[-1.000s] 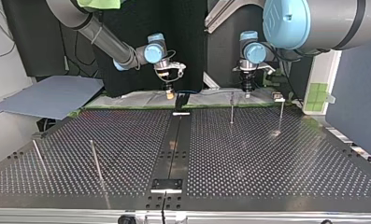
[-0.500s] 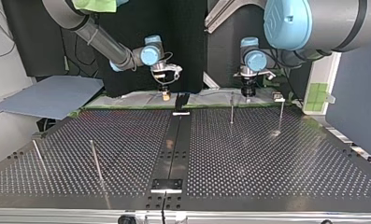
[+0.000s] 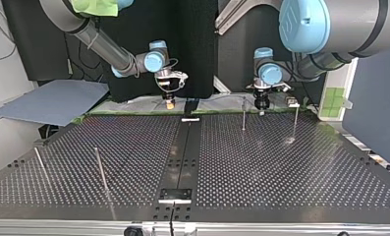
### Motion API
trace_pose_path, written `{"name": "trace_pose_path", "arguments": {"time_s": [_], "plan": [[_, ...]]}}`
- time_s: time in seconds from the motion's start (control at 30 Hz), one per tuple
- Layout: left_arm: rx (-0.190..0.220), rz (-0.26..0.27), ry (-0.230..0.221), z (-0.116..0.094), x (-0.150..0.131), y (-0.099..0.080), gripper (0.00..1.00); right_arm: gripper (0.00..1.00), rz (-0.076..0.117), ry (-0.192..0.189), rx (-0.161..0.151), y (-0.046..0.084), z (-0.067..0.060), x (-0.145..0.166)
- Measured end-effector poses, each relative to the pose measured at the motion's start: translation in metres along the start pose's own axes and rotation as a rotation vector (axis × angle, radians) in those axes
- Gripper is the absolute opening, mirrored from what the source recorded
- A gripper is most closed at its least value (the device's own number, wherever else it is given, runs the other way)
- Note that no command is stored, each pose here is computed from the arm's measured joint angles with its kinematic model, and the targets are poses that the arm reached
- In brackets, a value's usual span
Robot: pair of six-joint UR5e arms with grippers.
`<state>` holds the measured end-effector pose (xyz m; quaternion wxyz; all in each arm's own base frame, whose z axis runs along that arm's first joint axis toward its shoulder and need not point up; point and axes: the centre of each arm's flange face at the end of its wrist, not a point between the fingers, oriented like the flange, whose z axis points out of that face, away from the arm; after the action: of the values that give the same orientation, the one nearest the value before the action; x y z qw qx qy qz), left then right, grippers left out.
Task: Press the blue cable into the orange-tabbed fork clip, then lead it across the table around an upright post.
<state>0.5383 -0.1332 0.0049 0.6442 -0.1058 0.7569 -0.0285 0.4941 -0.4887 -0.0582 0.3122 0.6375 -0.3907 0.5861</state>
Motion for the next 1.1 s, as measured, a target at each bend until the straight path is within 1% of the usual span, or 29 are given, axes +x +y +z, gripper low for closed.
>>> {"name": "trace_pose_path", "arguments": {"time_s": [0.23,0.4,0.43,0.47,0.5,0.53,0.57,0.6,0.63,0.67,0.7,0.73,0.77,0.8,0.87,0.9,0.97,1.0,1.1], "plan": [[-0.001,-0.002,-0.001,0.005,-0.003,0.002,0.00,0.00,0.002,0.003,-0.014,0.008,0.013,0.011],[-0.009,-0.004,-0.003,0.007,-0.005,0.005,0.00,0.00,0.003,-0.003,-0.026,0.015,0.023,0.020],[-0.009,-0.004,-0.004,0.007,-0.005,0.006,0.07,0.00,0.003,-0.004,-0.028,0.016,0.024,0.021],[-0.010,-0.003,-0.005,0.007,-0.005,0.006,0.07,0.00,0.003,-0.004,-0.030,0.017,0.025,0.021],[-0.011,-0.003,-0.006,0.008,-0.005,0.007,0.19,0.00,0.003,-0.005,-0.031,0.018,0.025,0.022],[-0.012,-0.001,-0.007,0.008,-0.006,0.008,0.35,0.00,0.003,-0.005,-0.032,0.019,0.026,0.022],[-0.015,0.001,-0.007,0.008,-0.006,0.008,0.35,0.00,0.003,-0.005,-0.033,0.019,0.026,0.022],[-0.019,0.002,-0.006,0.008,-0.006,0.009,0.61,0.00,0.003,-0.005,-0.034,0.020,0.026,0.022],[-0.025,0.004,-0.006,0.008,-0.006,0.011,0.75,0.00,0.003,-0.005,-0.034,0.020,0.026,0.022],[-0.036,0.005,-0.002,0.008,-0.006,0.012,0.75,0.00,0.003,-0.005,-0.035,0.021,0.026,0.022],[-0.044,0.006,0.001,0.007,-0.005,0.013,0.89,0.00,0.003,-0.005,-0.036,0.021,0.027,0.022],[-0.053,0.008,0.006,0.007,-0.005,0.014,0.94,0.00,0.003,-0.005,-0.036,0.021,0.027,0.022],[-0.064,0.010,0.013,0.006,-0.005,0.016,0.94,0.00,0.003,-0.005,-0.037,0.022,0.027,0.022],[-0.073,0.012,0.019,0.005,-0.004,0.017,0.96,0.00,0.003,-0.005,-0.037,0.022,0.027,0.022],[-0.091,0.021,0.033,0.003,-0.002,0.018,0.96,0.00,0.003,-0.006,-0.037,0.022,0.027,0.022],[-0.094,0.027,0.039,0.002,-0.002,0.019,0.96,0.00,0.003,-0.006,-0.037,0.022,0.027,0.022],[-0.089,0.039,0.050,0.000,0.000,0.018,0.96,0.00,0.003,-0.007,-0.037,0.022,0.027,0.022],[-0.083,0.042,0.054,0.000,0.000,0.017,1.00,0.00,0.003,-0.007,-0.037,0.022,0.027,0.022],[-0.059,0.040,0.068,-0.001,0.001,0.016,1.00,0.00,0.003,-0.008,-0.037,0.022,0.027,0.022]]}}
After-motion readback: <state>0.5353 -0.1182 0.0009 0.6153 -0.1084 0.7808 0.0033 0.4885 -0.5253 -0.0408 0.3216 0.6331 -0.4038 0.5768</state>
